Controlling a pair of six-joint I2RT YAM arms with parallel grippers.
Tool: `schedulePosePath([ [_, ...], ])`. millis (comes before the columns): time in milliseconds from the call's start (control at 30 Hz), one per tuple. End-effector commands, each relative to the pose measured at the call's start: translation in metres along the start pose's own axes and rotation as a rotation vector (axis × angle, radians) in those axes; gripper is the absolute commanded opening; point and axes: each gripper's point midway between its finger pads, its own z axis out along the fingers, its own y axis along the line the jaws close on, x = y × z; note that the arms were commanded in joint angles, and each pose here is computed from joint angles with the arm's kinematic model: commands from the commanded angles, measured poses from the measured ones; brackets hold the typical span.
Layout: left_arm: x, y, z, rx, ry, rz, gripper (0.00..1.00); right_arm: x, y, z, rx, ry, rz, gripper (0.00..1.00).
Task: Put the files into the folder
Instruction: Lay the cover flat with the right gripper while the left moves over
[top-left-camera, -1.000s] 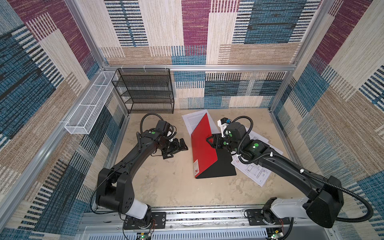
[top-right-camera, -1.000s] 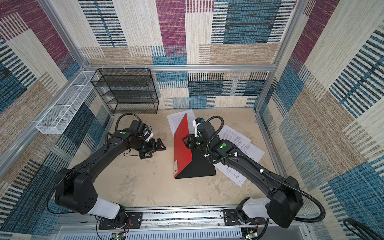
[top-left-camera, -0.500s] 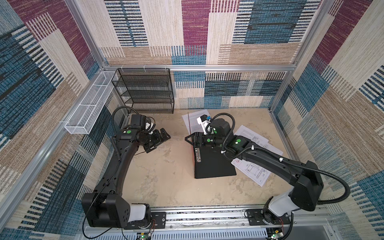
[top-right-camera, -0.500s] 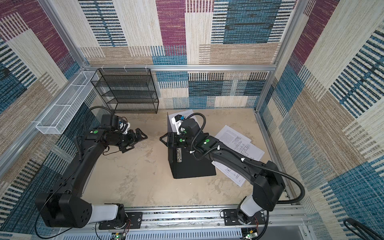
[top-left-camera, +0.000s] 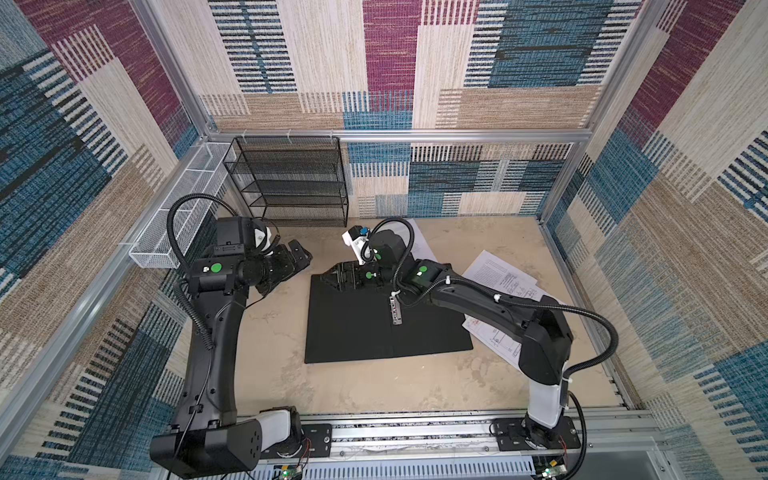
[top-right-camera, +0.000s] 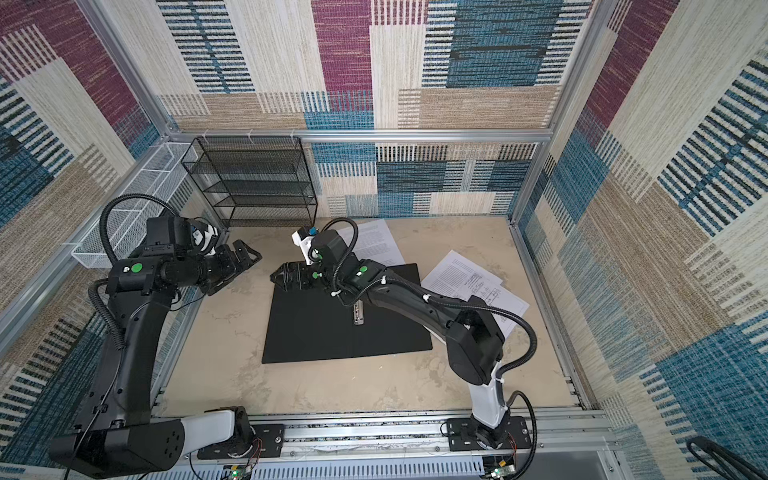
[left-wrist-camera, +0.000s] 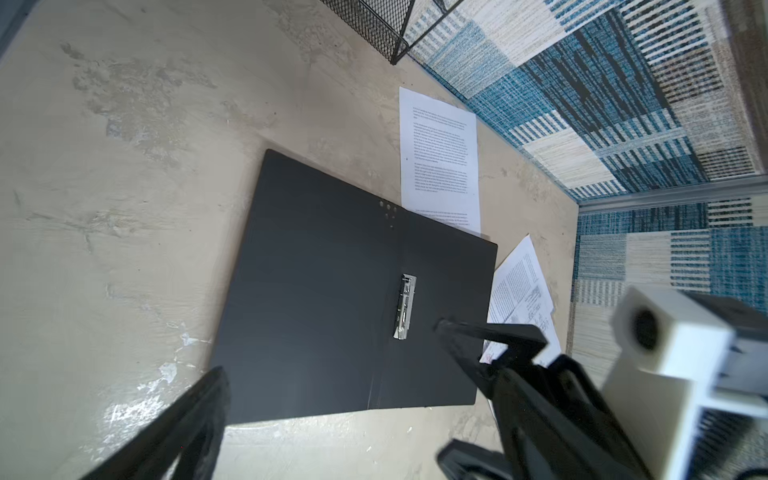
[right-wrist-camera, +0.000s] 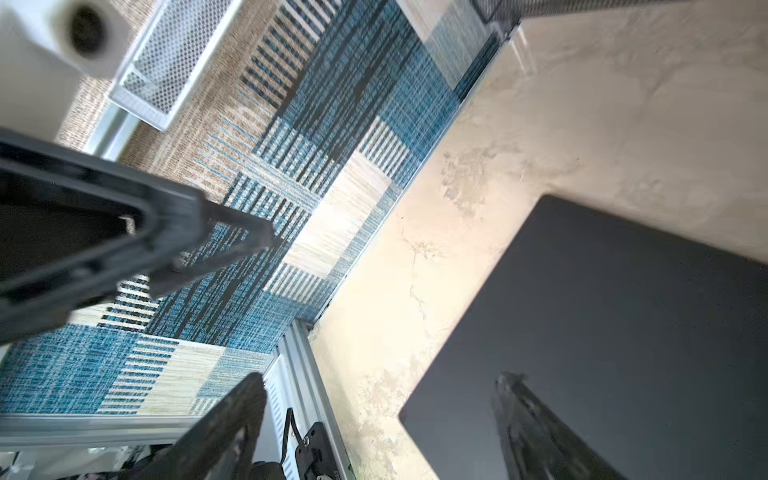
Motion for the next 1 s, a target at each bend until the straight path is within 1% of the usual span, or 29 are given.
schedulePosePath([
  [0, 0.029, -0.007, 0.028, 0.037, 0.128, 0.048, 0.92, 0.017, -0.029, -0.019, 0.170, 0.035, -0.031, 0.84],
  [67, 0.056, -0.010, 0.058, 0.039, 0.225, 0.065, 0.89, 0.037, -0.053, -0.029, 0.262, 0.073, -0.017, 0.80],
  [133, 0.084, -0.008, 0.090, 0.030, 0.308, 0.052, 0.84, 0.060, -0.079, -0.038, 0.360, 0.106, -0.007, 0.69],
  [200, 0.104, -0.007, 0.114, 0.038, 0.357, 0.040, 0.82, 0.080, -0.102, -0.044, 0.440, 0.138, 0.003, 0.63],
  [300, 0.124, 0.000, 0.143, 0.027, 0.412, 0.014, 0.79, 0.109, -0.129, -0.043, 0.521, 0.210, 0.018, 0.56],
  [367, 0.133, 0.011, 0.159, 0.000, 0.438, -0.009, 0.74, 0.121, -0.142, -0.041, 0.555, 0.237, 0.024, 0.50],
  [433, 0.143, 0.020, 0.174, -0.018, 0.478, -0.035, 0.67, 0.129, -0.154, -0.039, 0.593, 0.253, 0.022, 0.46],
  [500, 0.150, 0.028, 0.184, -0.040, 0.502, -0.050, 0.59, 0.133, -0.161, -0.036, 0.612, 0.264, 0.014, 0.41],
  [567, 0.157, 0.034, 0.194, -0.056, 0.523, -0.076, 0.55, 0.138, -0.169, -0.034, 0.642, 0.279, 0.009, 0.39],
  [633, 0.164, 0.040, 0.201, -0.067, 0.541, -0.111, 0.49, 0.144, -0.180, -0.034, 0.689, 0.302, 0.006, 0.33],
  [833, 0.177, 0.064, 0.216, -0.150, 0.533, -0.183, 0.36, 0.148, -0.193, -0.039, 0.758, 0.320, -0.011, 0.33],
  [967, 0.194, 0.083, 0.223, -0.210, 0.566, -0.213, 0.28, 0.157, -0.196, -0.038, 0.756, 0.351, -0.009, 0.32],
])
